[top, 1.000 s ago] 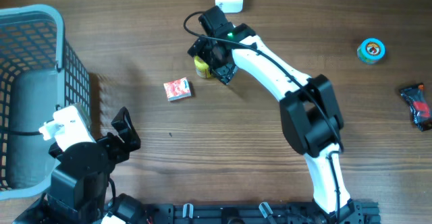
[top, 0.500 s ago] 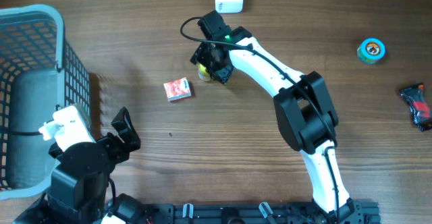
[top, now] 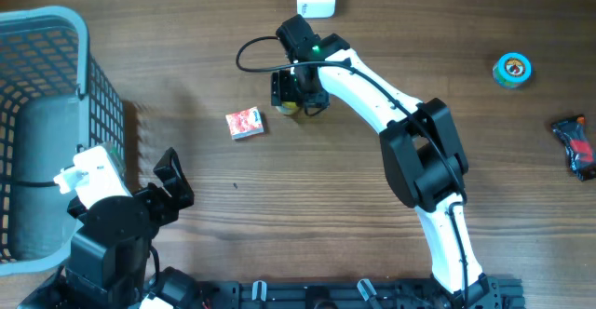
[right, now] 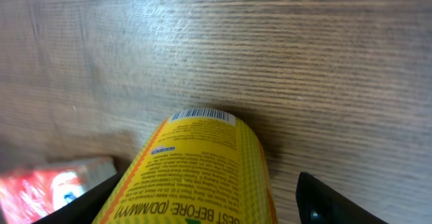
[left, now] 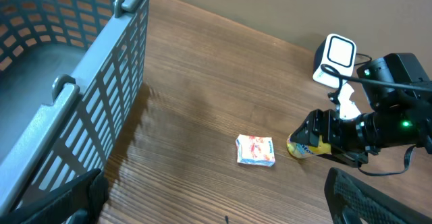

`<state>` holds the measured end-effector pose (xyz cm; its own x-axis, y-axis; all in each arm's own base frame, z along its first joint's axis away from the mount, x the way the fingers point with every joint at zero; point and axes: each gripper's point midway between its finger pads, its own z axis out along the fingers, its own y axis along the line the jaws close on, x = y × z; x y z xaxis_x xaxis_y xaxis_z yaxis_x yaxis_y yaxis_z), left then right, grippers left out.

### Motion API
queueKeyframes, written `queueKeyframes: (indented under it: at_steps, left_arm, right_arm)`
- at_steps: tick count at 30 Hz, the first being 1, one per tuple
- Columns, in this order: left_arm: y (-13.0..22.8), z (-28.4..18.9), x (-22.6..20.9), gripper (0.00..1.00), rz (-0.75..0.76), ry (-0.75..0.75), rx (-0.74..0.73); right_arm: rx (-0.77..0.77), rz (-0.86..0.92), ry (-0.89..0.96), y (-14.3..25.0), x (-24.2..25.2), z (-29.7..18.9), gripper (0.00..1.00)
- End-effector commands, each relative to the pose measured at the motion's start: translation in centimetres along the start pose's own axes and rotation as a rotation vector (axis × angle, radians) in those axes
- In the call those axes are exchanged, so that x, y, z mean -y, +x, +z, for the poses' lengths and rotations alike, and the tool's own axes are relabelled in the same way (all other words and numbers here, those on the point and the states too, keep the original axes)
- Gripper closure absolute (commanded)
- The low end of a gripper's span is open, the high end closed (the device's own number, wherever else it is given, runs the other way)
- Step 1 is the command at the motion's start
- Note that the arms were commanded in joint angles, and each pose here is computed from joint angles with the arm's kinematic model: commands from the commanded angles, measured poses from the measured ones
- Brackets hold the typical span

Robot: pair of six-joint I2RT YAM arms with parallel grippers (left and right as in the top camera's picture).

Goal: Scan the item barcode

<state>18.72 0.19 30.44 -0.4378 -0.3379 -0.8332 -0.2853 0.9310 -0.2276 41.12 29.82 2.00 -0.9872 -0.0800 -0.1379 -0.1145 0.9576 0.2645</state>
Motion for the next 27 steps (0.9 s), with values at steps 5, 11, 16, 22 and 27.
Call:
queueKeyframes:
  at_steps: [5, 11, 16, 22, 27]
  left_arm:
    - [0.0, 0.1, -0.1, 0.0, -0.01, -0.012, 0.004]
    - [0.0, 0.1, -0.1, 0.0, -0.009, -0.012, 0.003]
    - [0.0, 0.1, -0.1, 0.0, -0.009, -0.013, 0.003]
    - [0.0, 0.1, -0.1, 0.0, -0.01, -0.012, 0.004]
    - [0.0, 0.1, -0.1, 0.0, -0.01, -0.012, 0.004]
  right_arm:
    - [-0.013, -0.215, 0.034, -0.1, 1.5, 0.6, 0.13]
    - [-0.012, -0.45, 0.028, -0.2, 1.4, 0.6, 0.01]
    - [-0.018, -0.564, 0.029, -0.1, 1.5, 0.5, 0.0]
    - [0.005, -0.452, 0.024, -0.3, 0.9, -1.3, 0.0]
    - [0.046, -0.208, 0.008, -0.6, -0.1, -5.7, 0.0]
